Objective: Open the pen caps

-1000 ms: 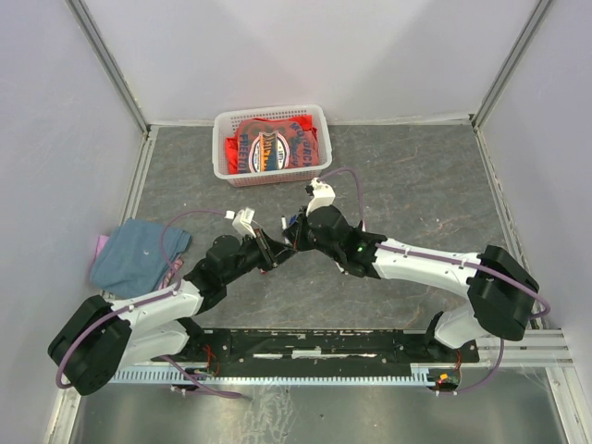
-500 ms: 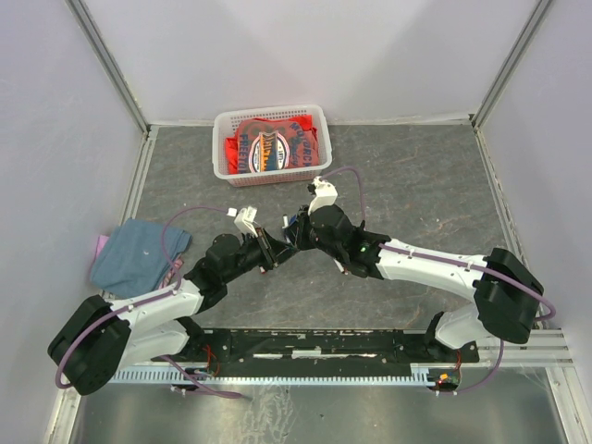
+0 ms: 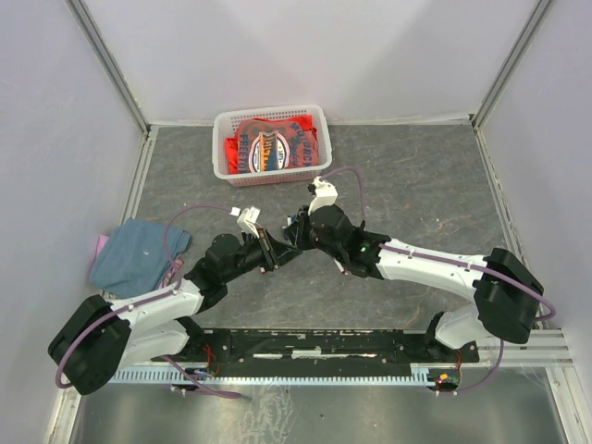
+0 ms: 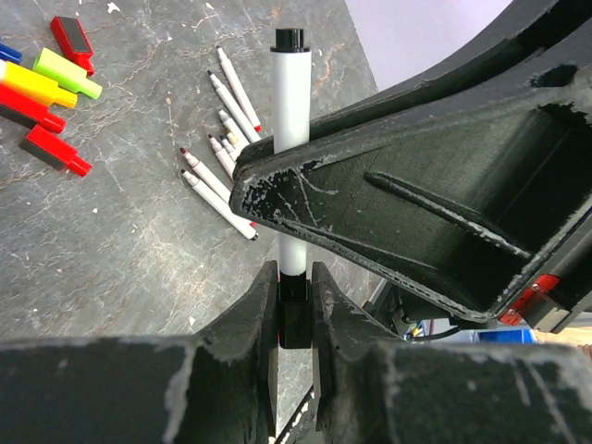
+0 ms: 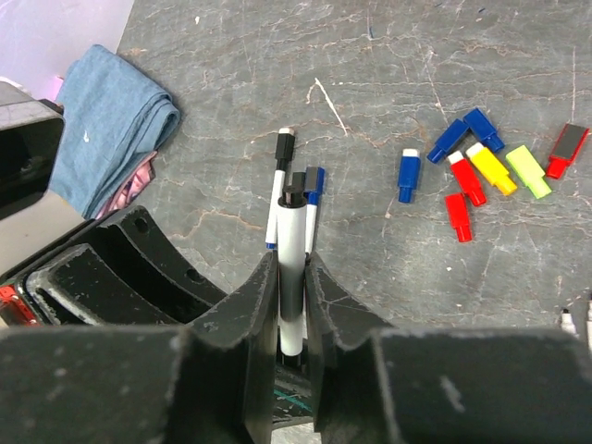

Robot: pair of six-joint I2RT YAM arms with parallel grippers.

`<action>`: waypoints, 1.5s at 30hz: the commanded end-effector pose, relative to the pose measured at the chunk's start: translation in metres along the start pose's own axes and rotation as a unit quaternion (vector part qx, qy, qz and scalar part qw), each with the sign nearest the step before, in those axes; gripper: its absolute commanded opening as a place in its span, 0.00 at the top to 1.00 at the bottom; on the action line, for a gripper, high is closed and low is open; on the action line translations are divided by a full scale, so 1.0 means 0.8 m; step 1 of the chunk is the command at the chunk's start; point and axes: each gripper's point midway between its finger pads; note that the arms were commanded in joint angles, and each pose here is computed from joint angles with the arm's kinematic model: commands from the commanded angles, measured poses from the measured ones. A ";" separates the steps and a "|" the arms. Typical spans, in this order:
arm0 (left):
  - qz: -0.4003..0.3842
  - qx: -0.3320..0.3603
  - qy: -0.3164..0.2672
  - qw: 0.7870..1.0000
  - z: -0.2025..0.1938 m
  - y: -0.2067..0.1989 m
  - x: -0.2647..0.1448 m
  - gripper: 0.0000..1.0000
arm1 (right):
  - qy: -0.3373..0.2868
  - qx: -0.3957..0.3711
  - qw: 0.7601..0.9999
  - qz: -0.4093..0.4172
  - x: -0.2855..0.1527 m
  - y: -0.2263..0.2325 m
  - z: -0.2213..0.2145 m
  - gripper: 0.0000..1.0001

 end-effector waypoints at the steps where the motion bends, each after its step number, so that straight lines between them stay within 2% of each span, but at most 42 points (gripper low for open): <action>1: -0.064 0.040 0.002 0.997 0.009 -0.043 0.005 0.97 | -0.043 0.010 0.999 0.011 -0.005 0.014 0.040 0.82; 4: -0.083 0.045 0.008 0.995 0.005 -0.050 0.002 0.97 | -0.042 0.011 0.999 0.008 -0.005 0.009 0.039 0.98; 5: -0.092 0.047 0.010 0.995 0.004 -0.054 0.000 0.97 | -0.043 0.012 0.999 0.009 -0.005 0.008 0.040 0.99; 11: -0.134 0.067 0.030 0.988 -0.003 -0.075 -0.007 0.97 | -0.061 0.022 0.997 0.037 -0.020 -0.006 0.044 0.99; 17: -0.169 0.082 0.072 0.980 -0.021 -0.088 -0.013 0.97 | -0.117 0.025 0.987 0.107 -0.051 -0.005 0.068 0.99; 21: -0.173 0.088 0.091 0.977 -0.030 -0.085 -0.015 0.97 | -0.140 0.023 0.982 0.124 -0.060 -0.010 0.080 0.99; 24: -0.142 0.089 0.089 0.982 -0.030 -0.067 -0.009 0.97 | -0.145 0.030 0.983 0.108 -0.060 -0.017 0.084 0.99; 29: -0.023 0.083 0.038 0.996 -0.011 -0.016 0.003 0.97 | -0.132 0.049 0.989 0.041 -0.049 -0.041 0.081 0.99; 36: 0.103 0.089 -0.024 0.990 0.009 0.028 0.010 0.97 | -0.138 0.022 0.986 -0.087 -0.035 -0.068 0.087 0.99; 40: 0.140 0.095 -0.016 0.985 0.001 0.046 0.016 0.97 | -0.144 0.019 0.982 -0.120 -0.027 -0.077 0.091 0.99; 45: 0.148 0.102 0.009 0.984 -0.015 0.051 0.024 0.97 | -0.149 0.004 0.979 -0.137 -0.020 -0.078 0.094 0.99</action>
Point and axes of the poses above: each gripper's point midway between its finger pads, its own x axis out along the fingers, its own y axis along the line the jaws close on, z = x × y, and after that the axes turned 13 degrees about -x, right-handed
